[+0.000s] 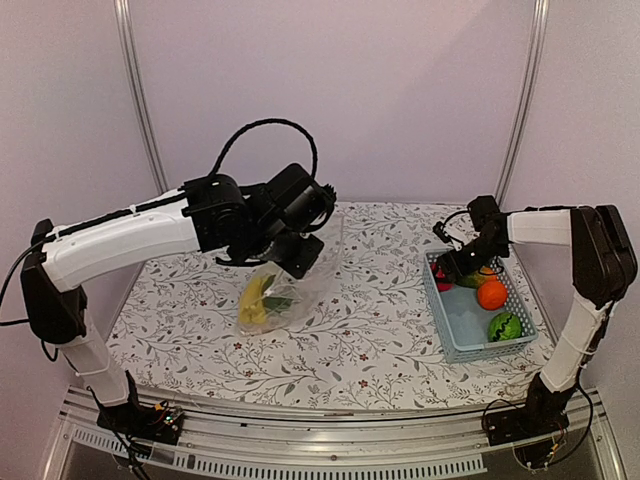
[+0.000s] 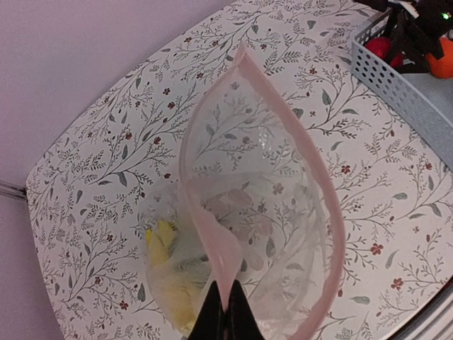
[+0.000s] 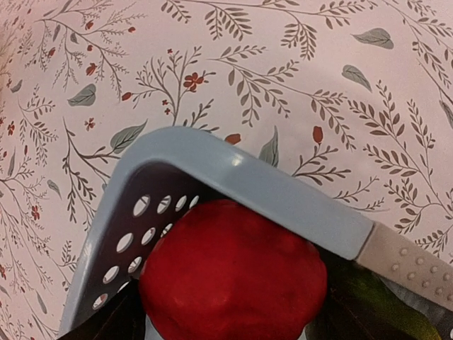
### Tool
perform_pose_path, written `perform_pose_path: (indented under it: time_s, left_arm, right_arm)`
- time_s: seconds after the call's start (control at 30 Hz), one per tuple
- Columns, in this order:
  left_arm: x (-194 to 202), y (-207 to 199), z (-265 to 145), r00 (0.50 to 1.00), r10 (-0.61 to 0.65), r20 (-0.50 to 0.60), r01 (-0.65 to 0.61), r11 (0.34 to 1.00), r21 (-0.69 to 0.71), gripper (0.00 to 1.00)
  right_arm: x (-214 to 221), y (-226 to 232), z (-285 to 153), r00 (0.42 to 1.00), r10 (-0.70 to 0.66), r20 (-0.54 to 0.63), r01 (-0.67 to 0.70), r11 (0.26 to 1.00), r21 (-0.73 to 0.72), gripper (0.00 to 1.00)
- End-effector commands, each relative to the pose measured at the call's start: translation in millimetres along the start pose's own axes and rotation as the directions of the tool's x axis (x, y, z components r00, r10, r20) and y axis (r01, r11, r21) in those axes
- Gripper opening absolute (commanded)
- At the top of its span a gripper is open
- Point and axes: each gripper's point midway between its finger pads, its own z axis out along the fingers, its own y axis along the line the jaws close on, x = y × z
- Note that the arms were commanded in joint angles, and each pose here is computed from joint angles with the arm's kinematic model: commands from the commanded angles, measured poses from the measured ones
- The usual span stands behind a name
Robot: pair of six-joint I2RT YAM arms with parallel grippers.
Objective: Place the food in the zip-top bag and seal the zipper
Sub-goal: Adjust the zipper food storage bag at the center of the board, then pick up the fake fruit from the bin.
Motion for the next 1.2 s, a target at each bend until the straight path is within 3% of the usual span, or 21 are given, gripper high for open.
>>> perform_pose_path:
  time_s: [0.0,0.23,0.67,0.9,1.03,1.17]
  left_arm:
    - [-9.7,-3.8,-15.4,0.998,-0.037,0.054,0.035,0.998,0.043,0.0]
    - [-7.5,-8.4,-11.7,0.998,-0.038,0.048,0.036,0.998,0.052,0.0]
    - [-12.6,-10.5,-15.6,0.996,-0.056,0.075,0.052,0.997,0.062,0.0]
    - [-22.7,-12.8,-26.9,0.99,-0.075,0.117,0.064,0.994,0.088,0.0]
    - [-24.2,-14.2,-26.9,0.987,-0.084,0.137,0.072,0.993,0.091,0.0]
    - [-25.7,-15.8,-26.8,0.981,-0.101,0.168,0.086,0.992,0.096,0.0]
  right_arm:
    - [-2.8,-4.0,3.7,1.0,0.007,-0.001,-0.007,1.0,-0.004,0.73]
    - [-7.9,-8.5,-10.5,0.999,-0.017,0.032,0.015,0.999,0.052,0.56]
    - [-31.8,2.6,-69.7,0.982,-0.098,0.159,0.08,0.99,0.117,0.52]
    - [-71.3,66.5,-157.1,0.923,-0.197,0.332,0.214,0.977,-0.016,0.52]
    - [-93.5,114.2,-202.5,0.871,-0.232,0.434,0.305,0.947,-0.105,0.52]
    - [-114.1,158.2,-235.6,0.794,-0.307,0.525,0.414,0.905,-0.096,0.53]
